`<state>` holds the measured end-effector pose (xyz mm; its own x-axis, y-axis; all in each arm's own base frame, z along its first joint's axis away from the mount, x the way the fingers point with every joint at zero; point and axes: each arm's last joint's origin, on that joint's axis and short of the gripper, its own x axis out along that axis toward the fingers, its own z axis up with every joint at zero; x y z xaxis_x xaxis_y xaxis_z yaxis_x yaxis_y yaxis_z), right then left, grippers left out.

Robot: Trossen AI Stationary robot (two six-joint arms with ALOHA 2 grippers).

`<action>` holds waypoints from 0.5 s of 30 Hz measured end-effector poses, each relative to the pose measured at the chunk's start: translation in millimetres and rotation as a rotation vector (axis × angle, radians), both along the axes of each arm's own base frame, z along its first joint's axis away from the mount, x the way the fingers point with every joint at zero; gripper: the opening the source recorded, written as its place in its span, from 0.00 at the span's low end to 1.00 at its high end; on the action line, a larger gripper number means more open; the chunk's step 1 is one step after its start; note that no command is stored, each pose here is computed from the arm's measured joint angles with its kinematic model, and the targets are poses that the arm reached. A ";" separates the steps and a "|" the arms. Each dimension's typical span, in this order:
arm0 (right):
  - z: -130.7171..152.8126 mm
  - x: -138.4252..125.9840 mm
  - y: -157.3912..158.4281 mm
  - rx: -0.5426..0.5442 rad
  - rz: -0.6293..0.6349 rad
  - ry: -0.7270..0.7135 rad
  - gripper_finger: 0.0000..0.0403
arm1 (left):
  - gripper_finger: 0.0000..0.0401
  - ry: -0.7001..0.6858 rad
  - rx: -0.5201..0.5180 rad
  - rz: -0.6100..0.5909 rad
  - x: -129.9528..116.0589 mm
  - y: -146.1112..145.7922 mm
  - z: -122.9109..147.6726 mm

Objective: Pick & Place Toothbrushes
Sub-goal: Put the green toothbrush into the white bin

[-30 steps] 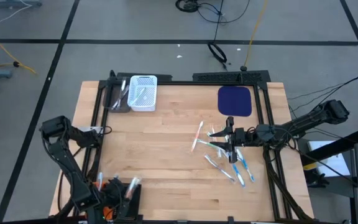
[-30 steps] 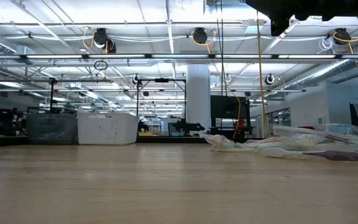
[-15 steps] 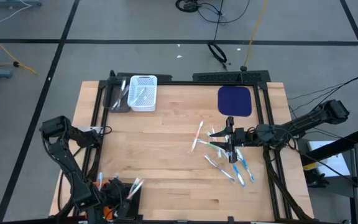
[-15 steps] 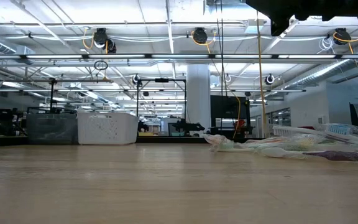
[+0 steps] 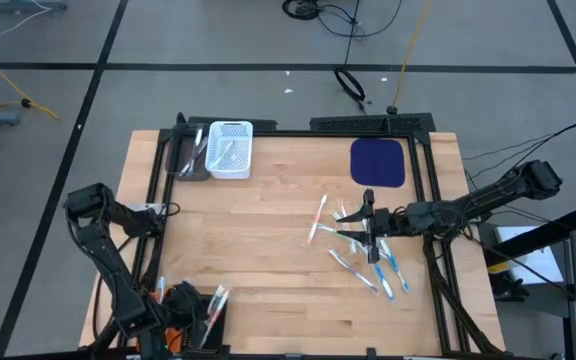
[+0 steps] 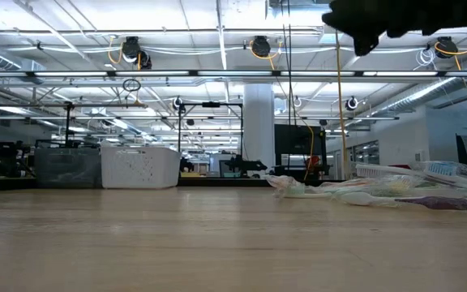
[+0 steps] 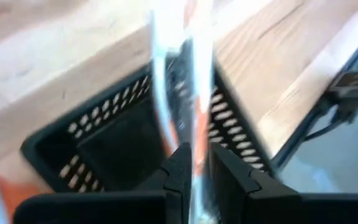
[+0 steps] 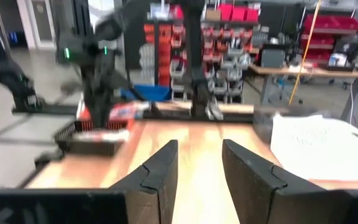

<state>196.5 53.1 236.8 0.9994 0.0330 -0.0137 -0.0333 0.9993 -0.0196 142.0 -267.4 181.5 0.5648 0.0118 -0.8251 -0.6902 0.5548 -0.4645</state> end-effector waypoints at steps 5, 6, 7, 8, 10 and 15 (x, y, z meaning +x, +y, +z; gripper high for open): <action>-14.4 0.6 -7.5 -0.021 -0.038 0.145 0.29 | 0.14 -0.194 0.128 -0.039 2.4 6.3 15.7; -17.2 0.7 -10.5 -0.009 -0.055 0.174 0.29 | 0.14 -0.231 0.164 -0.049 2.8 7.5 18.5; -19.7 0.8 -13.6 0.010 -0.076 0.200 0.29 | 0.14 -0.267 0.197 -0.052 3.4 8.6 20.7; -22.4 0.7 -17.5 0.035 -0.116 0.226 0.29 | 0.14 -0.300 0.227 -0.049 4.7 9.8 22.3; -27.9 0.0 -25.6 0.075 -0.209 0.276 0.29 | 0.14 -0.350 0.277 -0.039 7.5 11.6 23.8; -44.3 -5.9 -45.0 0.171 -0.393 0.429 0.29 | 0.14 -0.399 0.364 -0.015 19.9 18.5 25.9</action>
<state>190.6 8.0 192.5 0.8437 -0.2997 -0.4454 0.3693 0.9262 0.0763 161.9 -248.9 207.4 0.8358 0.2466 -0.4906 -0.4903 0.7373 -0.4648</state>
